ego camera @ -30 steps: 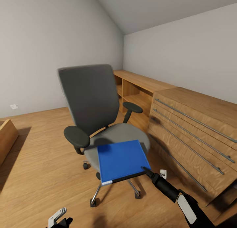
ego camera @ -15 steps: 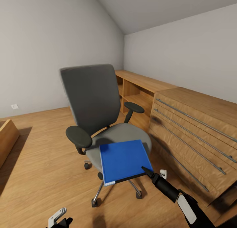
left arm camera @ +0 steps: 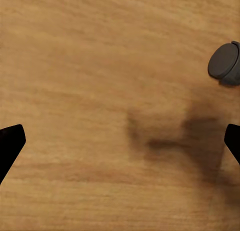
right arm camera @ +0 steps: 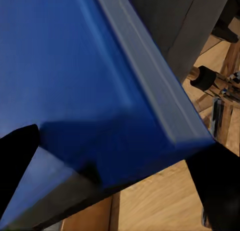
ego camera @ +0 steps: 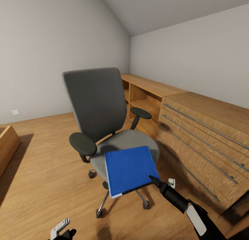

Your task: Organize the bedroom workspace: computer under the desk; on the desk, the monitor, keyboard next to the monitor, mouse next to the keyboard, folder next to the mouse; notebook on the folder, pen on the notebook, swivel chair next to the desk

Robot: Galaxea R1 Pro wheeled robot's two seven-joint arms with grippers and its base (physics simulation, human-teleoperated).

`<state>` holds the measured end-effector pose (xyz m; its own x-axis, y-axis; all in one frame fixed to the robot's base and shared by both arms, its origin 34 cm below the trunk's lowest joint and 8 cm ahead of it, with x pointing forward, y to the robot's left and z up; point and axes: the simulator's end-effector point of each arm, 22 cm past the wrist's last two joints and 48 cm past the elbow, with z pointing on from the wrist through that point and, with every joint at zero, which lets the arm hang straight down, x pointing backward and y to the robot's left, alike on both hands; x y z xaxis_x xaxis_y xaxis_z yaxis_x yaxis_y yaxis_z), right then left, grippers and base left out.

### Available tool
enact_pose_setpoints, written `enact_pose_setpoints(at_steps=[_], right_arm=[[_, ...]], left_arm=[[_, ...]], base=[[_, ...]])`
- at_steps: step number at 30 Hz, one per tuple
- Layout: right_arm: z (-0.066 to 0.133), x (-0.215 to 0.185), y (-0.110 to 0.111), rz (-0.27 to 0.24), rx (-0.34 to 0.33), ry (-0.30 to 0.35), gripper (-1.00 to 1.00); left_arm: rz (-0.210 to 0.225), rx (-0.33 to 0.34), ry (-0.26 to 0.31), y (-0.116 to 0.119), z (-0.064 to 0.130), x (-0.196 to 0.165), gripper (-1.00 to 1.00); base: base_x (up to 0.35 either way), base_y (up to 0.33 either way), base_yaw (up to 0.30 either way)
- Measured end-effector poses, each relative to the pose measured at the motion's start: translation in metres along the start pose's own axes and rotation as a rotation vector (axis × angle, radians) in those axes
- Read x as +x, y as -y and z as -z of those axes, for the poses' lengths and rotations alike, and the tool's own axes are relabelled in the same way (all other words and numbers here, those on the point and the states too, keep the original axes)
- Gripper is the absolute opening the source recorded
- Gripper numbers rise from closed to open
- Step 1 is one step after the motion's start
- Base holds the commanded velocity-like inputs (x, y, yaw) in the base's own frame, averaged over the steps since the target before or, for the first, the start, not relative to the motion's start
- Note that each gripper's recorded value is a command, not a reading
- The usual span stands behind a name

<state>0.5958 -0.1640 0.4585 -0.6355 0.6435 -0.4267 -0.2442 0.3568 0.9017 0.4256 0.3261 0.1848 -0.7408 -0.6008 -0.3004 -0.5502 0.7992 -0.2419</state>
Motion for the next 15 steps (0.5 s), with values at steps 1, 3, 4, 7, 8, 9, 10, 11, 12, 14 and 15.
enact_pose_setpoints(at_steps=[1, 3, 4, 7, 8, 9, 10, 11, 12, 14, 15], right_arm=[[0.0, 0.0, 0.0, 0.0, 0.0, 0.0, -1.0], [0.0001, -0.0008, -0.0006, -0.001, -0.002, 0.003, -1.0], [0.0, -0.0012, -0.0012, -0.004, -0.004, 0.004, -1.0], [0.0, -0.0012, -0.0012, -0.004, -0.004, 0.004, -1.0], [0.0, -0.0012, -0.0012, -0.004, -0.004, 0.004, -1.0], [0.0, -0.0012, -0.0012, -0.004, -0.004, 0.004, -1.0], [0.0, -0.0012, -0.0012, -0.004, -0.004, 0.004, -1.0], [0.0, -0.0012, -0.0012, -0.004, -0.004, 0.004, -1.0], [0.0, -0.0012, -0.0012, -0.004, -0.004, 0.004, -1.0], [0.0, -0.0013, -0.0012, -0.003, -0.004, 0.004, -1.0], [-0.0001, -0.0013, -0.0012, -0.003, -0.004, 0.004, -1.0]], left_arm=[[0.0, 0.0, 0.0, 0.0, 0.0, 0.0, 1.0], [0.0, 0.0, 0.0, 0.0, 0.0, 0.0, 1.0], [0.0, 0.0, 0.0, 0.0, 0.0, 0.0, 1.0], [0.0, 0.0, 0.0, 0.0, 0.0, 0.0, 1.0], [0.0, 0.0, 0.0, 0.0, 0.0, 0.0, 1.0], [0.0, 0.0, 0.0, 0.0, 0.0, 0.0, 1.0], [0.0, 0.0, 0.0, 0.0, 0.0, 0.0, 1.0], [0.0, 0.0, 0.0, 0.0, 0.0, 0.0, 1.0], [0.0, 0.0, 0.0, 0.0, 0.0, 0.0, 1.0], [0.0, 0.0, 0.0, 0.0, 0.0, 0.0, 1.0], [0.0, 0.0, 0.0, 0.0, 0.0, 0.0, 1.0]], base=[[0.0, 0.0, 0.0], [0.0, 0.0, 0.0], [0.0, 0.0, 0.0], [0.0, 0.0, 0.0], [0.0, 0.0, 0.0], [0.0, 0.0, 0.0], [0.0, 0.0, 0.0], [0.0, 0.0, 0.0], [0.0, 0.0, 0.0], [0.0, 0.0, 0.0], [0.0, 0.0, 0.0]])
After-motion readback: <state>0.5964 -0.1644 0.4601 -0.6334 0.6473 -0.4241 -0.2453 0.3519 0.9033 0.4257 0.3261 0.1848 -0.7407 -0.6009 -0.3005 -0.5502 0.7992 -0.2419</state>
